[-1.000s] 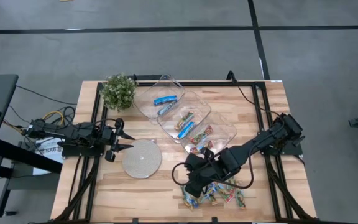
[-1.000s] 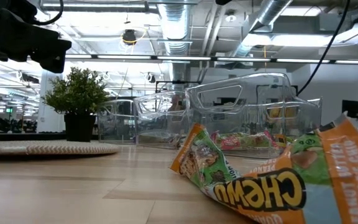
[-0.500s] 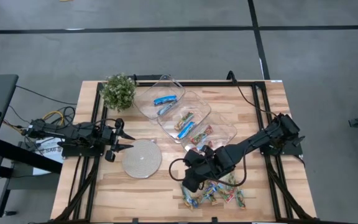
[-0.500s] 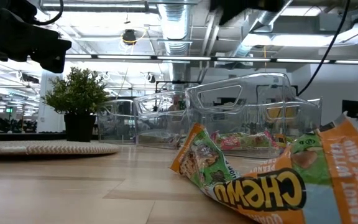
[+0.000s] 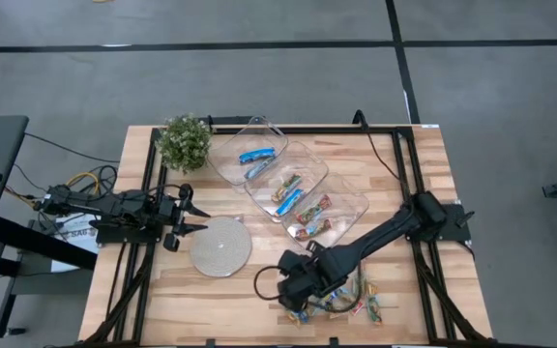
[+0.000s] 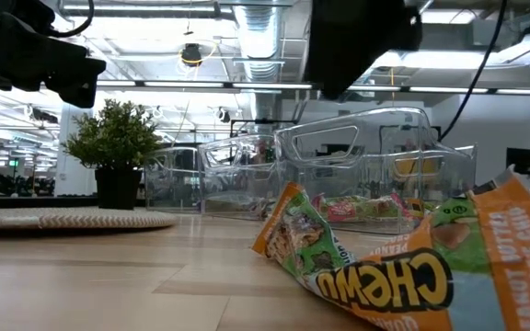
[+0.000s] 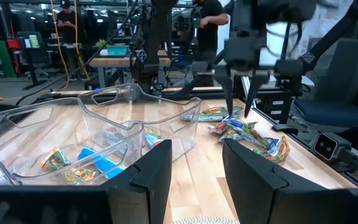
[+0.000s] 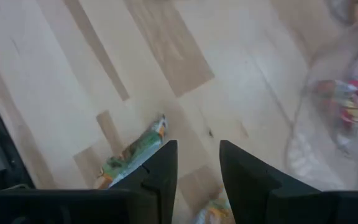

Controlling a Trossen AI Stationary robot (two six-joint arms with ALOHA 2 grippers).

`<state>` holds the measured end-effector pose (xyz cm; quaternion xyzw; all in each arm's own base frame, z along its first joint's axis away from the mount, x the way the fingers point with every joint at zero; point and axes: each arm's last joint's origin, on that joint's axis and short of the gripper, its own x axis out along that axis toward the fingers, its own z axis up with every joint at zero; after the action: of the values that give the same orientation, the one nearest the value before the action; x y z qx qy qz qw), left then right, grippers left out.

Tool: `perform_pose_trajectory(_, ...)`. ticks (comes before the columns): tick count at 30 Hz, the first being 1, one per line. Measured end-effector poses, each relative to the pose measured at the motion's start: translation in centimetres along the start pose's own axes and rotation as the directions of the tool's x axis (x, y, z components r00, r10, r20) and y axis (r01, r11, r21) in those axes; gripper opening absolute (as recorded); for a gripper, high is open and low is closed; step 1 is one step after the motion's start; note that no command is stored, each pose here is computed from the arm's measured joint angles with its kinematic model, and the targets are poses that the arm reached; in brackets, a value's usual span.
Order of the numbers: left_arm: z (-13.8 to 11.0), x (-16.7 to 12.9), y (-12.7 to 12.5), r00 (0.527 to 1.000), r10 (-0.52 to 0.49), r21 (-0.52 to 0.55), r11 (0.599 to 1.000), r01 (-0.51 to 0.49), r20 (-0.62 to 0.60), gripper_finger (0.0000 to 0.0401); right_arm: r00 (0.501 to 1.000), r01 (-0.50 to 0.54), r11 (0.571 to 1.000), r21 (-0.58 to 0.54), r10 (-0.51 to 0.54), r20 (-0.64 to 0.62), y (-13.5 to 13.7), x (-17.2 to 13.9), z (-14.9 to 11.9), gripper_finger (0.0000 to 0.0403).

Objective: Pick and place Granola Bars by type
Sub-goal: Put the yellow granola bar into the middle transparent bin

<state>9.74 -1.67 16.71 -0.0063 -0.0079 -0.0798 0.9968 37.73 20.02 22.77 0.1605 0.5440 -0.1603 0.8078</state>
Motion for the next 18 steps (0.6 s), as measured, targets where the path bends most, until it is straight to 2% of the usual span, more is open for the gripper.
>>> perform_pose_trajectory(9, 0.0, 0.0, 0.0, 1.000, 0.000, 0.000, 1.000, 0.000, 0.000, 0.0138, 1.000, 0.021, 1.000, -0.018, -0.021, -0.005, 1.1, 2.4, -0.6, 0.0113)
perform_pose_trajectory(18, 0.0, 0.0, 0.0, 1.000, 0.000, 0.000, 1.000, 0.000, 0.000, 0.0138, 1.000, -0.003, 1.000, -0.016, 0.003, -0.015, 1.9, 3.6, -1.0, 0.0113)
